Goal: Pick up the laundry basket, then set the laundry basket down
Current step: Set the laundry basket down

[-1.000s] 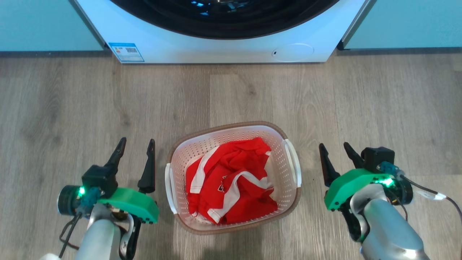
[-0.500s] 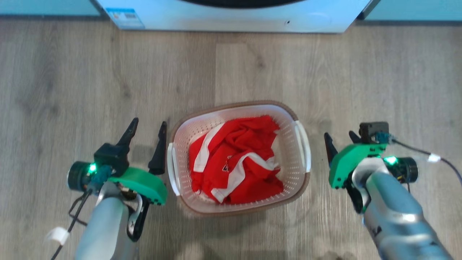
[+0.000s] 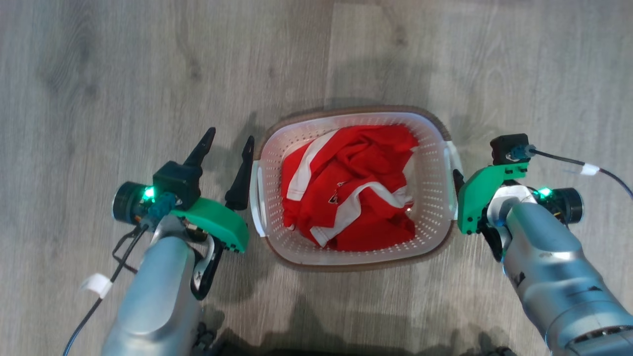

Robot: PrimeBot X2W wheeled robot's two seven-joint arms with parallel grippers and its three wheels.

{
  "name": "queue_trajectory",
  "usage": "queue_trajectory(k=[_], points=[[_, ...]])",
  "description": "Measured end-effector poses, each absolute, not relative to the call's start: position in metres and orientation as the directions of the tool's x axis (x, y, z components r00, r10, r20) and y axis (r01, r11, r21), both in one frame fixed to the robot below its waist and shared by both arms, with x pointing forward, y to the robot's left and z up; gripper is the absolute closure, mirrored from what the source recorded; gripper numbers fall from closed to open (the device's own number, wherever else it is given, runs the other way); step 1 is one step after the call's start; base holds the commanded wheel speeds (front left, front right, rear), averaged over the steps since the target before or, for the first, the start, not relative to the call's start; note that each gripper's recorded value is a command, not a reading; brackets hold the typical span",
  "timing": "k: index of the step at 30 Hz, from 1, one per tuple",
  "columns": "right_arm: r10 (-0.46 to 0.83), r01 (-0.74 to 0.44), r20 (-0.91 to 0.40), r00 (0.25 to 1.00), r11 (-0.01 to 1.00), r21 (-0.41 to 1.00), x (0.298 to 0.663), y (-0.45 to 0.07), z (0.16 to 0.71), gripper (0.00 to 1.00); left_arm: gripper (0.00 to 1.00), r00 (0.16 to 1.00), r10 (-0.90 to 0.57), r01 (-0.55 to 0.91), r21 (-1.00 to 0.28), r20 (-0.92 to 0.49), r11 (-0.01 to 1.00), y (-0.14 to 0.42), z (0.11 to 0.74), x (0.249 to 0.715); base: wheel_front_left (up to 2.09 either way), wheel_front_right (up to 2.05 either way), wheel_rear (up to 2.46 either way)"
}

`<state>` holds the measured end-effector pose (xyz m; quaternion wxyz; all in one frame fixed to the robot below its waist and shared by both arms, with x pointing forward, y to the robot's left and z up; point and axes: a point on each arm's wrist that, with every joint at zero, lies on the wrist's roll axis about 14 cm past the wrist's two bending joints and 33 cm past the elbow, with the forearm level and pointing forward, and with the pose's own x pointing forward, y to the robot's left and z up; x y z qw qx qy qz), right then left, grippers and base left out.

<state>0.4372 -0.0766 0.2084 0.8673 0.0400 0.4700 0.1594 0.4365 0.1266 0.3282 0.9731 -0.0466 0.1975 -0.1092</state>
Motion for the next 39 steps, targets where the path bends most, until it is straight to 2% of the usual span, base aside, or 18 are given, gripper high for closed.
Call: queue_trajectory(k=[4,20,21,22,23,24,25,33,39], points=[[0.315,-0.270,-0.838,0.446,0.940,0.210,0.433,-0.071,0.190,0.00,0.00,0.888,-0.227,0.181,-0.150,-0.399,0.972,0.128,0.318,0.434,0.00,0.00,0.00],[0.308,-0.248,-0.877,0.370,0.942,0.226,0.431,-0.064,0.157,0.00,0.00,0.874,-0.220,0.165,-0.161,-0.434,0.973,0.132,0.301,0.436,0.00,0.00,0.00],[0.308,-0.249,-0.879,0.365,0.942,0.226,0.430,-0.063,0.156,0.16,0.00,0.873,-0.219,0.164,-0.161,-0.435,0.973,0.133,0.300,0.436,0.00,0.00,0.00],[0.307,-0.249,-0.880,0.362,0.942,0.227,0.429,-0.063,0.154,0.45,0.00,0.874,-0.219,0.165,-0.159,-0.434,0.973,0.133,0.300,0.436,0.00,0.00,0.00],[0.306,-0.246,-0.883,0.356,0.942,0.228,0.429,-0.063,0.153,0.61,0.00,0.875,-0.220,0.167,-0.157,-0.432,0.973,0.133,0.301,0.438,0.00,0.00,0.00],[0.305,-0.240,-0.885,0.351,0.943,0.230,0.428,-0.063,0.152,0.84,0.00,0.876,-0.220,0.168,-0.156,-0.430,0.973,0.133,0.301,0.439,0.00,0.00,0.00],[0.305,-0.236,-0.887,0.348,0.944,0.231,0.427,-0.063,0.151,1.00,0.00,0.875,-0.220,0.168,-0.156,-0.431,0.973,0.133,0.301,0.438,0.00,0.00,0.00],[0.305,-0.208,-0.887,0.347,0.947,0.245,0.428,-0.062,0.151,1.00,0.00,0.873,-0.226,0.171,-0.163,-0.432,0.972,0.131,0.301,0.437,0.00,0.00,0.00],[0.299,-0.105,-0.885,0.357,0.954,0.280,0.428,-0.064,0.153,1.00,0.00,0.875,-0.229,0.172,-0.167,-0.426,0.971,0.130,0.304,0.437,0.00,0.00,0.00]])
